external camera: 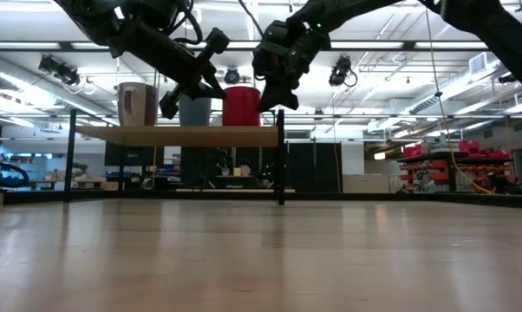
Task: Stack small to large cups/mugs on shelf
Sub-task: Put the red mug on the shelf, then return to Home Position
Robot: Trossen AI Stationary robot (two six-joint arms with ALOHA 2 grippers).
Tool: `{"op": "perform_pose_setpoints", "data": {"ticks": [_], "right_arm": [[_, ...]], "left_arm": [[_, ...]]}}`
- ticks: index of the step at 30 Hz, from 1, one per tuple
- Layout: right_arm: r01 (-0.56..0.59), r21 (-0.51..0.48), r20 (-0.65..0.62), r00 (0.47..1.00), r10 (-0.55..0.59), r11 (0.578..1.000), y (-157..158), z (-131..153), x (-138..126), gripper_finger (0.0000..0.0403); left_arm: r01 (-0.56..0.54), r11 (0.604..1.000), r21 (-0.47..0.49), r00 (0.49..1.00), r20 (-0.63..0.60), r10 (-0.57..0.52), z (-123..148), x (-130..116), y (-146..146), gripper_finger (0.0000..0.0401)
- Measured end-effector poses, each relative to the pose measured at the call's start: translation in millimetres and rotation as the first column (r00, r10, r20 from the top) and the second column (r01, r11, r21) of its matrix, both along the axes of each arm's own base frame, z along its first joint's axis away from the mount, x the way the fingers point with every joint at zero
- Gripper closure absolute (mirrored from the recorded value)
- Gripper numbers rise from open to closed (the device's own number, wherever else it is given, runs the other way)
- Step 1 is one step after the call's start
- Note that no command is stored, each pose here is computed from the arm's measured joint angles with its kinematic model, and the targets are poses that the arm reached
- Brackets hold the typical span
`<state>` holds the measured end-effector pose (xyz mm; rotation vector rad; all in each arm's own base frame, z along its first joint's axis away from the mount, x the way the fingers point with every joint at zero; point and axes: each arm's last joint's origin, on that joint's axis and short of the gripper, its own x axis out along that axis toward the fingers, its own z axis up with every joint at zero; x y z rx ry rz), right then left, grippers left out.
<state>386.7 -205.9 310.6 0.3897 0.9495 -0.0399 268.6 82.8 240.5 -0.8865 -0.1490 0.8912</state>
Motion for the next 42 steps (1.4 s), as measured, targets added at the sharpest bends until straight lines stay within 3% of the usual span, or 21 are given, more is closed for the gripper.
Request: {"op": "perform_pose_setpoints", "data": {"ticks": [19,36,42], "right_arm": [[-0.045,-0.029,0.053,0.998,0.047,0.999,26.0,4.3,18.2,0.0402],[-0.008,0.001,-0.056,0.998,0.008,1.000,14.0,-0.9,1.8,0.0401],[-0.034,-0.045,-0.046,0.998,0.032,0.998,24.7,25.4,-15.5,0.0401]], "left_arm": [[-0.029,1.000,-0.005,1.000,0.005,0.029,-0.1,-2.2,6.8,0.0390],[0.040,0.999,0.007,0.999,0.009,-0.040,3.1,2.1,-12.0,0.0384],[0.069,0.995,0.068,0.997,0.016,-0.070,20.1,-5.8,-32.7,0.0378]]}}
